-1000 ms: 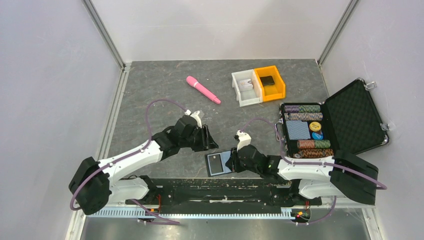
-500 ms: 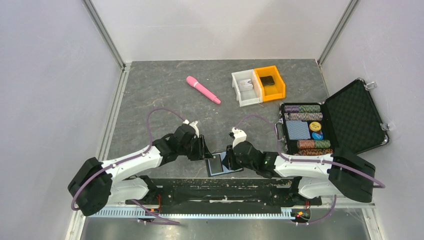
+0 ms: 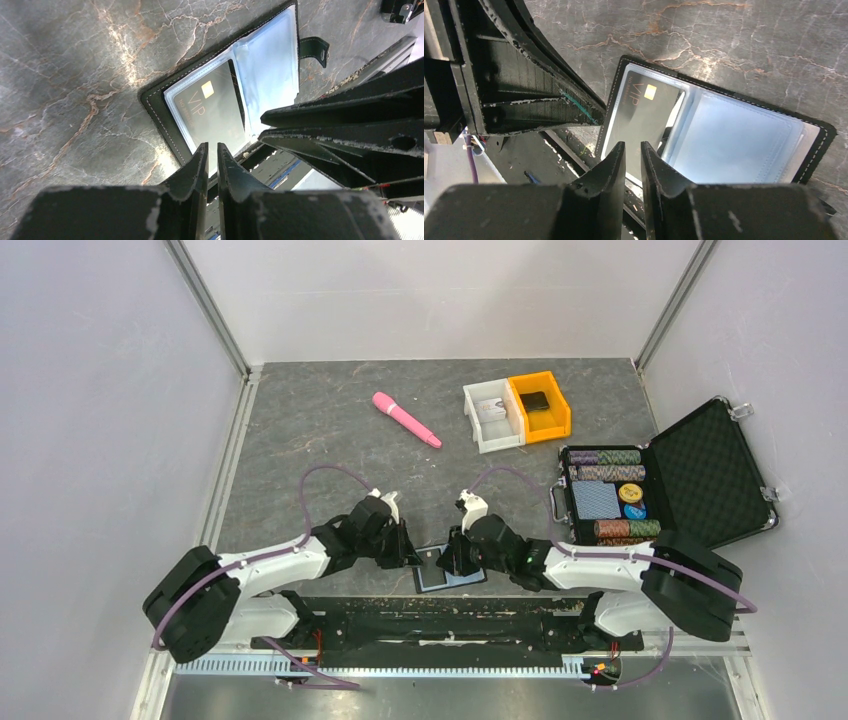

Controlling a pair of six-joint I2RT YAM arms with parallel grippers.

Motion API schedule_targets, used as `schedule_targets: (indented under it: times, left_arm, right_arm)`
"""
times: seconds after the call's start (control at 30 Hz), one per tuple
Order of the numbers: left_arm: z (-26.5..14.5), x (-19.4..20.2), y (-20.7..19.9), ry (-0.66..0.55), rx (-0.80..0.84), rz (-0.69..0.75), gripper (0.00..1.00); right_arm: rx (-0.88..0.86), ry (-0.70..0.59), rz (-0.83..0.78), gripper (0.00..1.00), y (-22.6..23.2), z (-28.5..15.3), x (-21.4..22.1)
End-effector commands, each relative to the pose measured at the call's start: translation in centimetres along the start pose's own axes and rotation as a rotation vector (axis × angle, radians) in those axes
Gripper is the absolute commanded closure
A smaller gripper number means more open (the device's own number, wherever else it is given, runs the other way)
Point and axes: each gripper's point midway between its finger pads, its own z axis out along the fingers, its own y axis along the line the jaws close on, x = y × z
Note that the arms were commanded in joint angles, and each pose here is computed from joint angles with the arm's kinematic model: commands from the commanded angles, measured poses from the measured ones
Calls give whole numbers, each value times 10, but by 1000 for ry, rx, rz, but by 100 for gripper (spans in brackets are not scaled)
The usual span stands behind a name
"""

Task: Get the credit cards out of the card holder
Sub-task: Remove the credit card from the card holder.

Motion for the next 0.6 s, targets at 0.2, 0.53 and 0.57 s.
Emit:
schedule_targets:
  times: [0.2,0.53,0.57]
  left_arm:
    - [9,-1,-8,5,57,-9,85]
    - [10,4,3,18,14,-11,88]
    - [10,4,4,17,9,-12,88]
  right_arm:
    - [-35,1,9,79,-7,-1,2]
    - [-55,19,39,78,-11,1,9]
    - [-53,19,39,78,-11,2,10]
